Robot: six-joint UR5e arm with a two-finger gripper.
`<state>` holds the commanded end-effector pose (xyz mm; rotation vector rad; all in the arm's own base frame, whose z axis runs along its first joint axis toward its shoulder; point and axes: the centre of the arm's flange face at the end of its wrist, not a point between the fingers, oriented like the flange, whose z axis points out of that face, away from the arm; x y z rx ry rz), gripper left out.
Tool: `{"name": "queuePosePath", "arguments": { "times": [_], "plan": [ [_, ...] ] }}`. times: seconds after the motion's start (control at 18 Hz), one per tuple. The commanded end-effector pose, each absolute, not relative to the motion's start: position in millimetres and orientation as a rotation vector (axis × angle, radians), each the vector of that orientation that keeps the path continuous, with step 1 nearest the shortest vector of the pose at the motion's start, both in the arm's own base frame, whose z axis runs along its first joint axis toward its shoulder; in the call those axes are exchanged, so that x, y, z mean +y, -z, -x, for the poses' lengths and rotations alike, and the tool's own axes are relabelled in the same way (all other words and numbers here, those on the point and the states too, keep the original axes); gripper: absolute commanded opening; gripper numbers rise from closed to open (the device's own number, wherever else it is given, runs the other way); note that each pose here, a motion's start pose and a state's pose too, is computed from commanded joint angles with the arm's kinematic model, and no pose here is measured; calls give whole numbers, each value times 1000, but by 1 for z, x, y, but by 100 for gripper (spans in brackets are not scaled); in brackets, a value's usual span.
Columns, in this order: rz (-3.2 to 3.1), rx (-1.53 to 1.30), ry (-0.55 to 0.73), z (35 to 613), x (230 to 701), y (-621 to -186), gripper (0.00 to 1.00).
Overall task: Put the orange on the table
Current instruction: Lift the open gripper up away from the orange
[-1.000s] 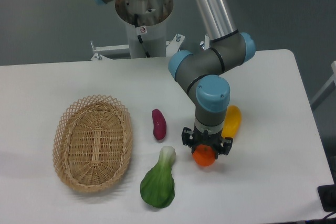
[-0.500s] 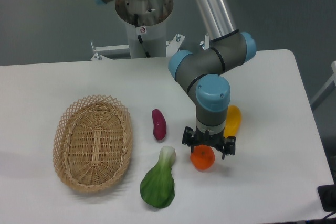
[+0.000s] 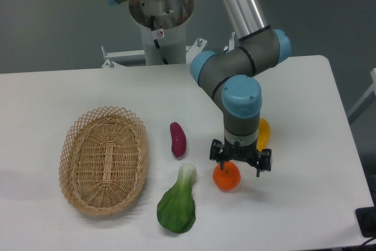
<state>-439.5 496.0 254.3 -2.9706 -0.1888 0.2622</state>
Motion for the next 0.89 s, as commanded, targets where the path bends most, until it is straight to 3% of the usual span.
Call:
{"name": "queuePosePath", "arguments": {
  "times": [0.89],
  "plan": [
    [2967,-191,-268,442,496,-256,100]
  ]
}}
